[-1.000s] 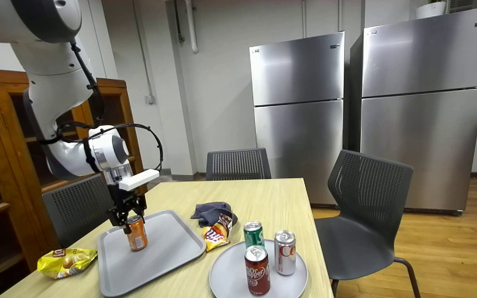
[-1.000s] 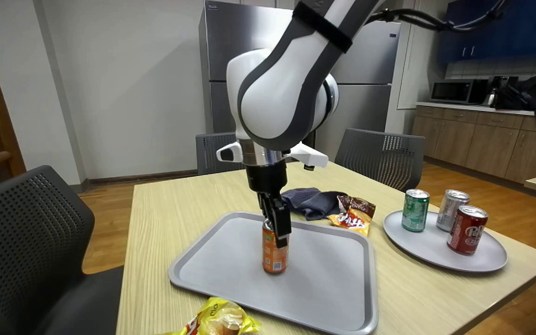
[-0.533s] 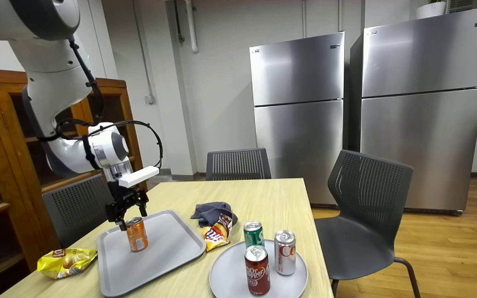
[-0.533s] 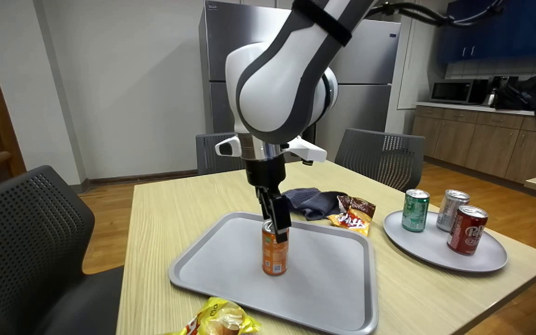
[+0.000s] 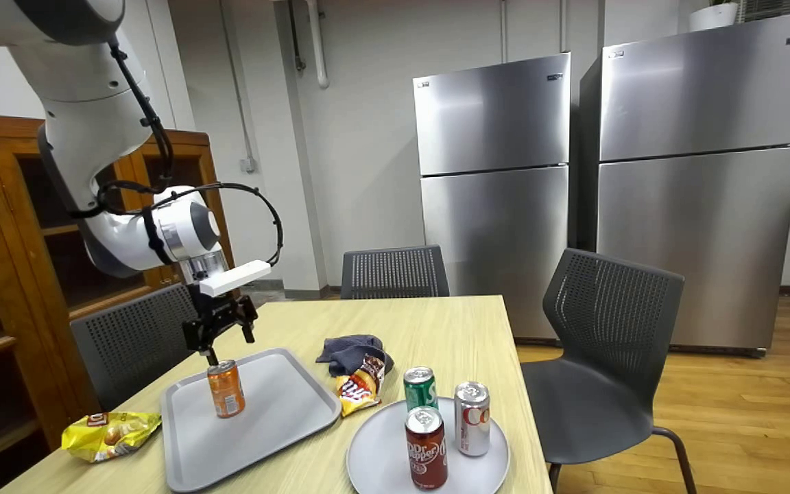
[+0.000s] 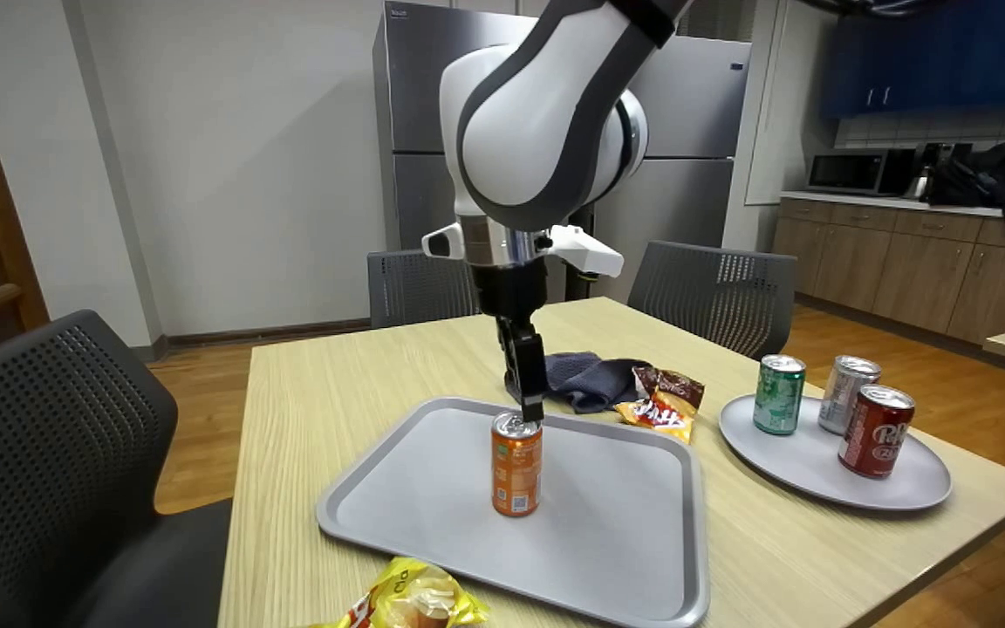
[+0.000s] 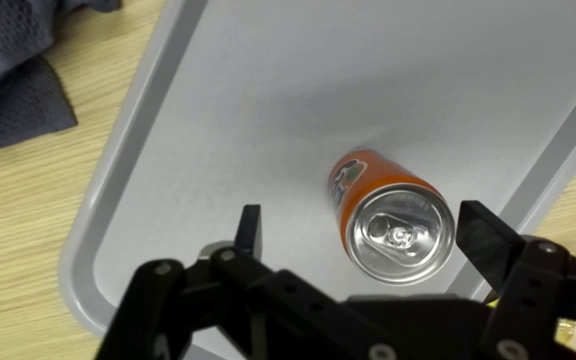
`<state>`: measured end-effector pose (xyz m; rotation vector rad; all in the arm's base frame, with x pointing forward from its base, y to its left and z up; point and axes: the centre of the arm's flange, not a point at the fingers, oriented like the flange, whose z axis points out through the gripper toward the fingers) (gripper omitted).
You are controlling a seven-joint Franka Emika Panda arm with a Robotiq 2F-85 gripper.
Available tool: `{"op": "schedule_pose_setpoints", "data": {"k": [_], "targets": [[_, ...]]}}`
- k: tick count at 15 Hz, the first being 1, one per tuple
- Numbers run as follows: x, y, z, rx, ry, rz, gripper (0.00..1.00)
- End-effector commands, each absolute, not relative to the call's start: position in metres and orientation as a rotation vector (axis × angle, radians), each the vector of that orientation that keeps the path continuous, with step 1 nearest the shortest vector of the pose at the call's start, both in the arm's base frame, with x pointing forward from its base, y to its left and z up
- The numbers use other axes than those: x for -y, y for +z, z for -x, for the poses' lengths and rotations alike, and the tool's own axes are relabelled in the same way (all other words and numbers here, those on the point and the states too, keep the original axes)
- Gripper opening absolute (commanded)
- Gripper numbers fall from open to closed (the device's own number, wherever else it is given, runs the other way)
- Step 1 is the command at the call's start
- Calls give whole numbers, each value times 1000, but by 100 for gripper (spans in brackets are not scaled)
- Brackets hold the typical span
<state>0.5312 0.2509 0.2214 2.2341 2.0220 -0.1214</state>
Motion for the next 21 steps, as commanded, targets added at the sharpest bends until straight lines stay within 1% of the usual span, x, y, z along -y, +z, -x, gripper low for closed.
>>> {"op": "schedule_pose_setpoints", "data": {"k": [1, 6, 12, 21], "targets": [[-229, 248, -528, -1822, -83, -2368, 100], [-199, 253, -527, -1628, -42, -2556, 100], [-147, 239, -521, -1456, -47, -2734, 100], [-69, 243, -519, -1278, -75, -2820, 100]]}}
